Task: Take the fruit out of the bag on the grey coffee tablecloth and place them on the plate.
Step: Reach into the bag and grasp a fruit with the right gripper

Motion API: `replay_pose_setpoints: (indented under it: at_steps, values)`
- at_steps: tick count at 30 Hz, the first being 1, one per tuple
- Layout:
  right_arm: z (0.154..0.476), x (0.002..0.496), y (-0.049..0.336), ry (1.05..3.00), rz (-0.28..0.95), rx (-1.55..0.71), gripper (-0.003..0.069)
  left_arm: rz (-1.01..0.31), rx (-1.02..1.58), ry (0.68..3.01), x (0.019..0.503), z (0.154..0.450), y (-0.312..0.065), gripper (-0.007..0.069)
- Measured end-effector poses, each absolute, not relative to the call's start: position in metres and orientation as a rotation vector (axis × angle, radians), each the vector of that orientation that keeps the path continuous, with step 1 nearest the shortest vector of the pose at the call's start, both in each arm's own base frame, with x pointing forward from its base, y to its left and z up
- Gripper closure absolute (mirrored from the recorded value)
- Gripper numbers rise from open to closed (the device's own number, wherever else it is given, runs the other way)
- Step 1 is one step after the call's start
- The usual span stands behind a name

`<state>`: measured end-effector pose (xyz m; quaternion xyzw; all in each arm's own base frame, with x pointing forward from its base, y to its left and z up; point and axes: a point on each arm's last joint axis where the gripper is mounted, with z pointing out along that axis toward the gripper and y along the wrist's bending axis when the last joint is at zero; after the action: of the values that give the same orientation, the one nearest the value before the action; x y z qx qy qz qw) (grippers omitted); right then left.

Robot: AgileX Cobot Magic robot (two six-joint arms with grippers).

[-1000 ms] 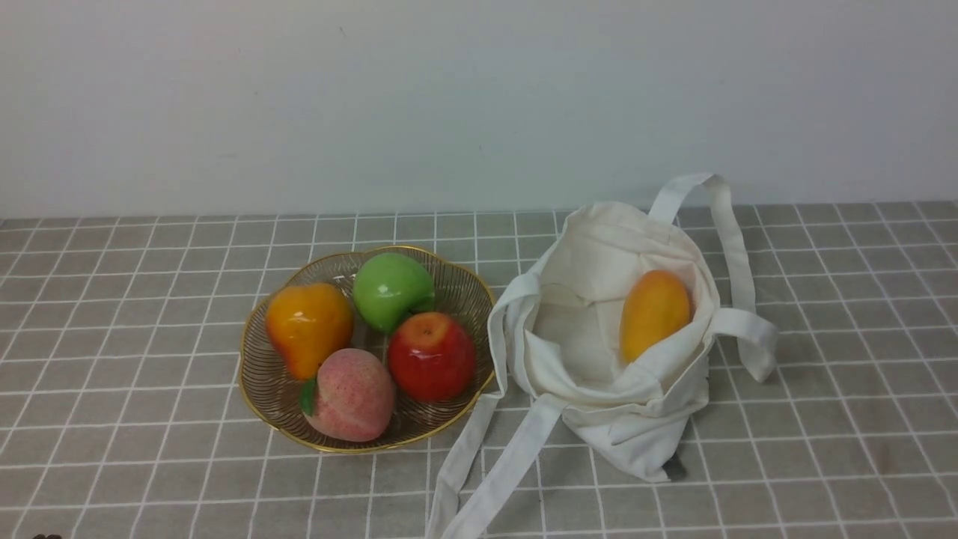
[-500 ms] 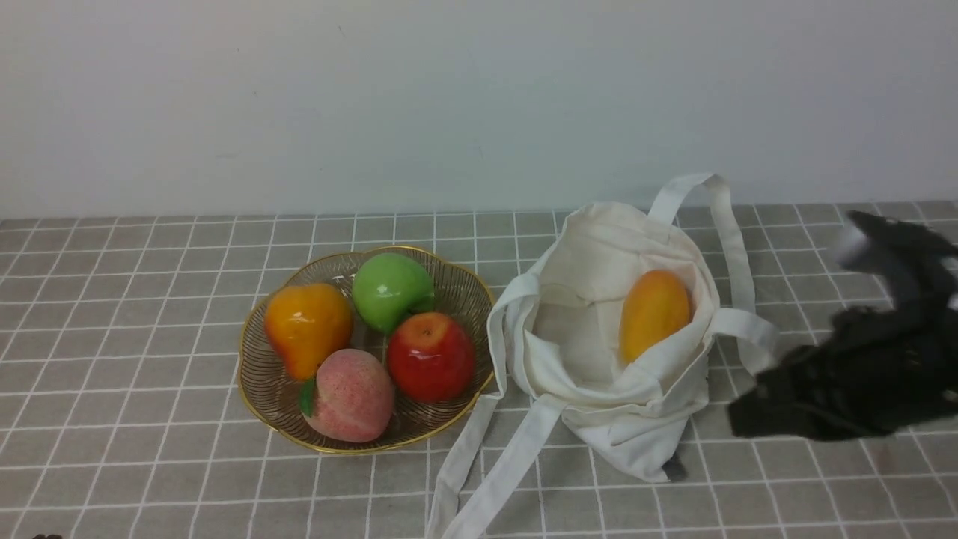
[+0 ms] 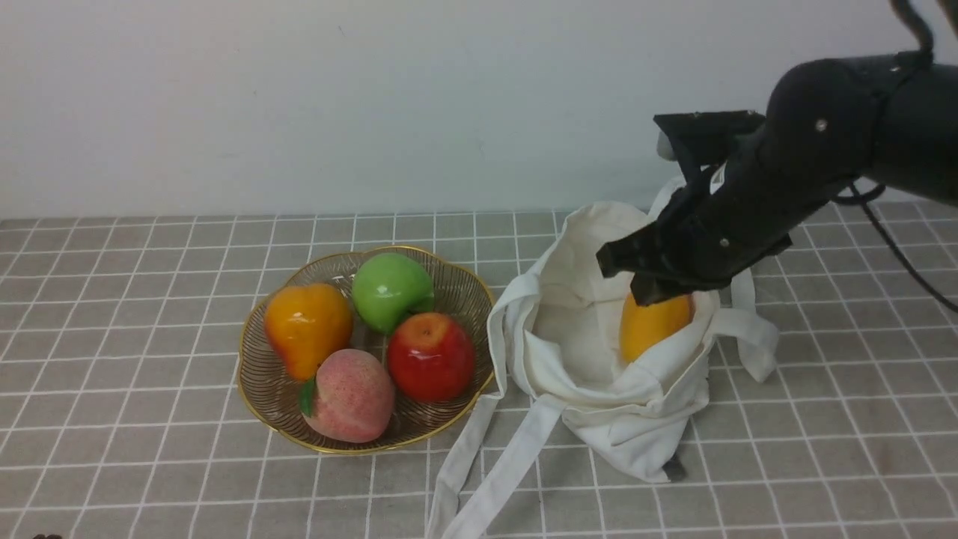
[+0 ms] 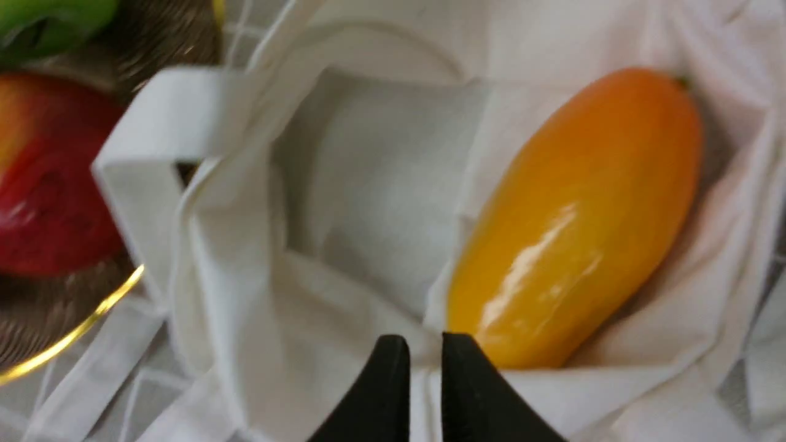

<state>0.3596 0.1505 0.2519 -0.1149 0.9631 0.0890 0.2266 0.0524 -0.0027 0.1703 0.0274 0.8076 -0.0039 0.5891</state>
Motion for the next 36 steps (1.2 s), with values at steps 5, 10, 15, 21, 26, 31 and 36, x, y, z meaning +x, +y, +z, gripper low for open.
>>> replay_pose_setpoints:
  at_steps: [5,10,15,21,26,31,36]
  values:
    - [0.23,0.374,0.152,2.643,0.203,-0.261,0.0519,-0.009,0.064,1.881,0.052,0.17,-0.003,0.0633]
    - [0.213,0.383,0.154,2.633,0.184,-0.261,0.0316,-0.009,0.064,1.881,0.052,0.17,-0.003,0.0633]
    - [0.212,0.386,0.152,2.615,0.15,-0.235,0.0097,-0.009,0.064,1.881,0.052,0.17,-0.003,0.0633]
    - [0.204,0.39,0.149,2.625,0.122,-0.077,-0.0027,-0.009,0.064,1.881,0.052,0.17,-0.003,0.0633]
    - [0.174,0.397,0.149,2.669,0.066,-0.036,-0.0032,-0.009,0.064,1.881,0.052,0.17,-0.003,0.0633]
    - [0.151,0.399,0.149,2.714,0.038,-0.04,-0.0023,-0.009,0.064,1.881,0.052,0.17,-0.003,0.0633]
    - [0.148,0.399,0.15,2.724,0.038,-0.072,0.0061,-0.009,0.064,1.881,0.052,0.17,-0.003,0.0633]
